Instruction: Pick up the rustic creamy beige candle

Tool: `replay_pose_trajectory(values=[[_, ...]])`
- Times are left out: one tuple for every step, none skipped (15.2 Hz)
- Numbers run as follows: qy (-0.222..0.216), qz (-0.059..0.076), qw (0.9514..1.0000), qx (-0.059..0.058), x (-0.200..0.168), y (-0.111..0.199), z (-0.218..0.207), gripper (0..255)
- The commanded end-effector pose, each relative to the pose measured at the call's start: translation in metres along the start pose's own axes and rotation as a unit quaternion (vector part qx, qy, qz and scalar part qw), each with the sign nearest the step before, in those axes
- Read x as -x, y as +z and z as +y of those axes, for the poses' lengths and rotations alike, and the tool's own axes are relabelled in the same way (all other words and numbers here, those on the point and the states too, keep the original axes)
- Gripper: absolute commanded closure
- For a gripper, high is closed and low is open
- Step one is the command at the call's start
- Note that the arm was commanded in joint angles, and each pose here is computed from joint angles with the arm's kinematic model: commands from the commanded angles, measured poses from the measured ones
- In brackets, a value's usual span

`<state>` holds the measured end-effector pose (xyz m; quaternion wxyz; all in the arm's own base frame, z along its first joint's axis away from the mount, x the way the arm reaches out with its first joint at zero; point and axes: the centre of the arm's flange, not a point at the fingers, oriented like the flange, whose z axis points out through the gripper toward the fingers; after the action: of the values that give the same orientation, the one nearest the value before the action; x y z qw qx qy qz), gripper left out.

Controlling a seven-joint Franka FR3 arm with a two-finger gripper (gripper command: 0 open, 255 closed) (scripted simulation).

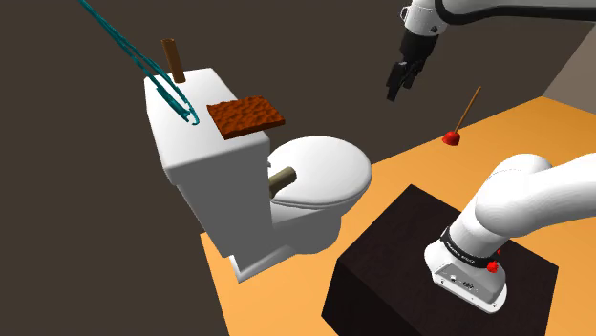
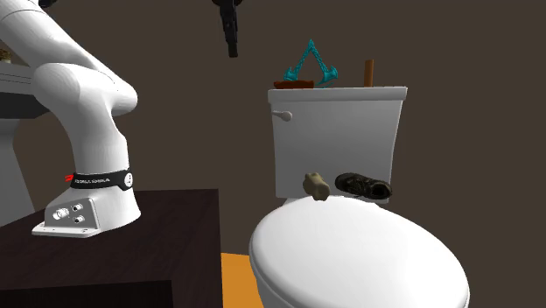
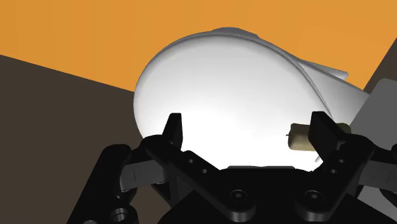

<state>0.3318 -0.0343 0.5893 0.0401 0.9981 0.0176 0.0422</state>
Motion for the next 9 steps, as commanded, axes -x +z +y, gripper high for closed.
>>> replay_pose_trajectory(values=[[0.000, 0.000, 1.0000, 0.000, 0.000, 0.000, 0.000, 0], [-0.016, 0.001, 0.9999, 0.001, -0.009, 0.009, -0.002, 0], [-0.031, 0.001, 0.9995, 0.002, -0.018, 0.019, -0.004, 0], [-0.047, 0.002, 0.9989, 0.003, -0.027, 0.028, -0.007, 0], [-0.062, 0.002, 0.9981, 0.004, -0.036, 0.037, -0.010, 0], [-0.078, 0.003, 0.9970, 0.005, -0.044, 0.047, -0.013, 0], [-0.093, 0.003, 0.9956, 0.006, -0.053, 0.056, -0.017, 0], [-0.108, 0.004, 0.9941, 0.007, -0.061, 0.065, -0.020, 0], [-0.124, 0.004, 0.9923, 0.008, -0.070, 0.074, -0.024, 0]])
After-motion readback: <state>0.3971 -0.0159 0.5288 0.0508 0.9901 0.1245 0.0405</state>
